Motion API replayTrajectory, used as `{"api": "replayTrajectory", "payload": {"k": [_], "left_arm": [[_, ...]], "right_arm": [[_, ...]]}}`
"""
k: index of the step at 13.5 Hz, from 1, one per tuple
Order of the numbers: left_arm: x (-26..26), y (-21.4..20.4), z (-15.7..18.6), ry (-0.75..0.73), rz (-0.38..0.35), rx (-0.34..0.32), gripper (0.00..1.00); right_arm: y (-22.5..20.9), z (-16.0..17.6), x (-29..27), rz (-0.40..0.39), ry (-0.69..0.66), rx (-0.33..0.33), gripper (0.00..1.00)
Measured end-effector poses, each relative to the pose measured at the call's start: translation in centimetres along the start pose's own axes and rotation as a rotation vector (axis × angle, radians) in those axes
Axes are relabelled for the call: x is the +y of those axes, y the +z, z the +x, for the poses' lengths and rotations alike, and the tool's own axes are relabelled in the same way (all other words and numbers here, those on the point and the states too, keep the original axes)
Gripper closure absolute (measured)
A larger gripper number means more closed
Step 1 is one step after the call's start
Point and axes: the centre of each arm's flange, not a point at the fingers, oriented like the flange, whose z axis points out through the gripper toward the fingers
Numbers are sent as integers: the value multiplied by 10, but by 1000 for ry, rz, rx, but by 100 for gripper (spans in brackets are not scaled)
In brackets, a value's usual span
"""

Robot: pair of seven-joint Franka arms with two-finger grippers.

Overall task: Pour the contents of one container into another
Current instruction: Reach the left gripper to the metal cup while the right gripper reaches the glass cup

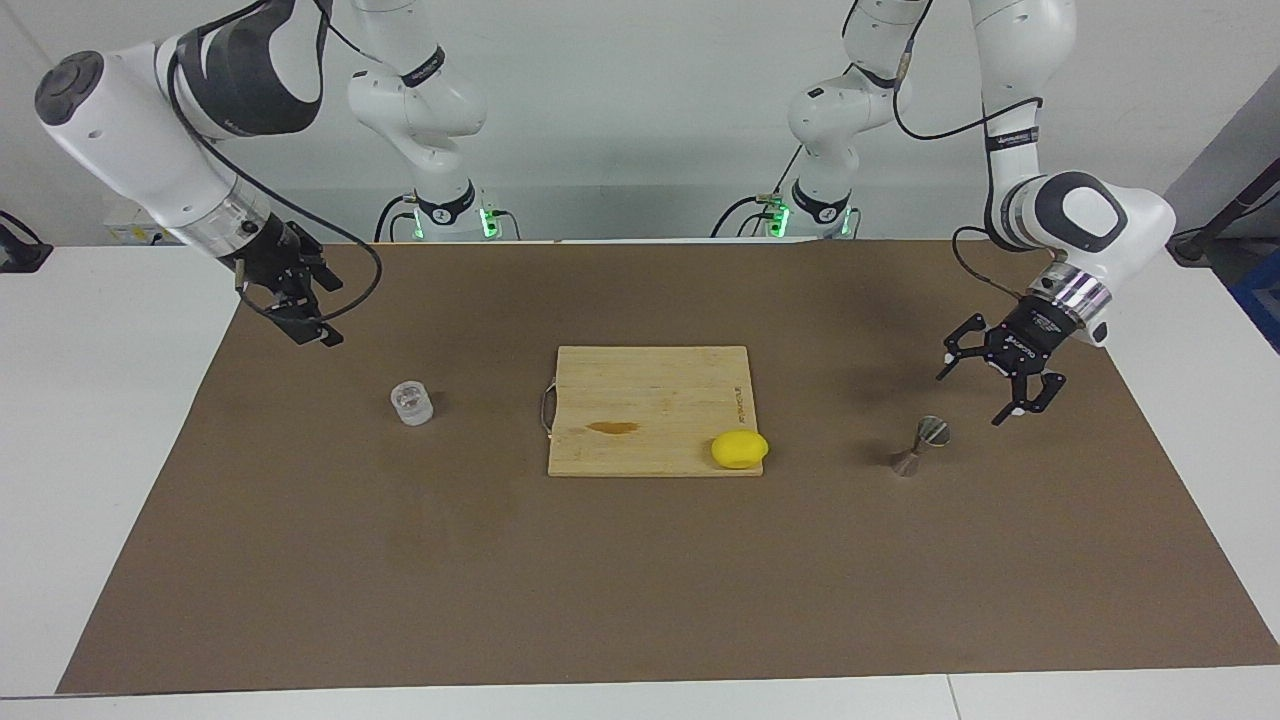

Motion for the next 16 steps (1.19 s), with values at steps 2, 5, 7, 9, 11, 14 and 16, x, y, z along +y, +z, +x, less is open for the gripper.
{"api": "replayTrajectory", "payload": {"k": [2, 5, 7, 9, 11, 14, 16], "left_arm": [[-12, 10, 30, 76, -24, -68, 0], [-18, 27, 50, 70, -51, -128, 0], [-18, 33, 55, 54, -72, -161, 0], [-18, 40, 58, 49, -99, -196, 0], [-20, 48, 59, 47, -132, -238, 0], [-24, 59, 54, 58, -170, -280, 0], [-26, 63, 54, 63, -178, -286, 3]], "right_arm": [[20, 26, 6, -2, 71, -82, 0], [59, 74, 7, 2, 136, -181, 0], [86, 96, 10, 18, 131, -220, 0], [108, 111, 15, 33, 123, -238, 0], [127, 119, 14, 51, 103, -255, 0], [153, 129, 10, 72, 102, -277, 0], [175, 135, 8, 81, 87, -315, 0]]}}
